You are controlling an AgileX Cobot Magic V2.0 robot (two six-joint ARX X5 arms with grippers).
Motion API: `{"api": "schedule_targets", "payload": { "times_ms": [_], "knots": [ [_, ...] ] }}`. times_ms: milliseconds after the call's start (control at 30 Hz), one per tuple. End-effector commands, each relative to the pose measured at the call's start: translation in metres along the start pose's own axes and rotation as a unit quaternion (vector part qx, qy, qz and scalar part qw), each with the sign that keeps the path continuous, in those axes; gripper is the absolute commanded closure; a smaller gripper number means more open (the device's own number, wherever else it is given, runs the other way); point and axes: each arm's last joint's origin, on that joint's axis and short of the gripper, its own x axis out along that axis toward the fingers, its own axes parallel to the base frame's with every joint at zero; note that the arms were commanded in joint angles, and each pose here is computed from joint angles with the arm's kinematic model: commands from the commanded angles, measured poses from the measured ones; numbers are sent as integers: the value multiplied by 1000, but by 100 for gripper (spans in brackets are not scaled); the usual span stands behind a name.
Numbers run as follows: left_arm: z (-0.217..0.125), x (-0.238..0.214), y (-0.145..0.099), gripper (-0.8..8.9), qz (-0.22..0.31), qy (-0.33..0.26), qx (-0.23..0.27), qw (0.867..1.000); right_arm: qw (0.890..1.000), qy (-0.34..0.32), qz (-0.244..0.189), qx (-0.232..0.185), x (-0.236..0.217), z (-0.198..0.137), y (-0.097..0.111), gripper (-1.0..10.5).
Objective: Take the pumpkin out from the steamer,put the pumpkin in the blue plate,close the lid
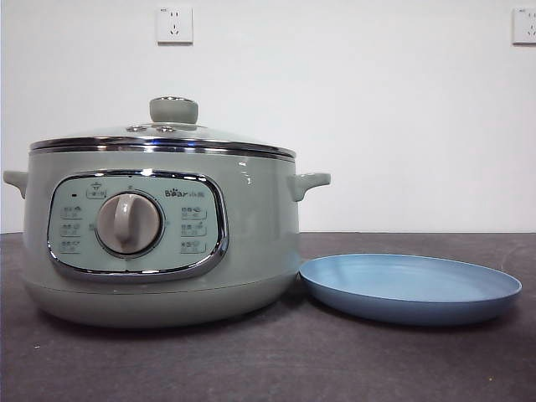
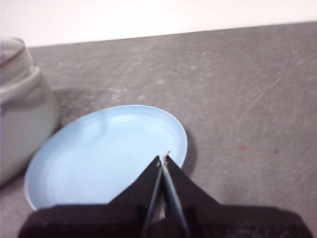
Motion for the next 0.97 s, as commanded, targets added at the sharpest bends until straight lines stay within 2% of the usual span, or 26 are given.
{"api": "schedule_targets", "payload": {
  "times_ms": [33,133,233,667,967],
  "knots": [
    [-4,1,-2,817,-45,16,-90,995,991,6,1,133,1,-3,0,962],
    [-4,0,-7,817,-119,38,-166,978,980,5,-2,198,1,-3,0,962],
    [-4,-1,-10,817,-173,54,-173,968,978,1,-3,210,1,-3,0,962],
    [-2,-2,-10,820,-174,51,-180,967,978,4,13,209,-1,2,1,963],
    [26,-8,-13,820,-165,35,-206,964,977,6,11,212,-10,35,6,963]
  ]
}}
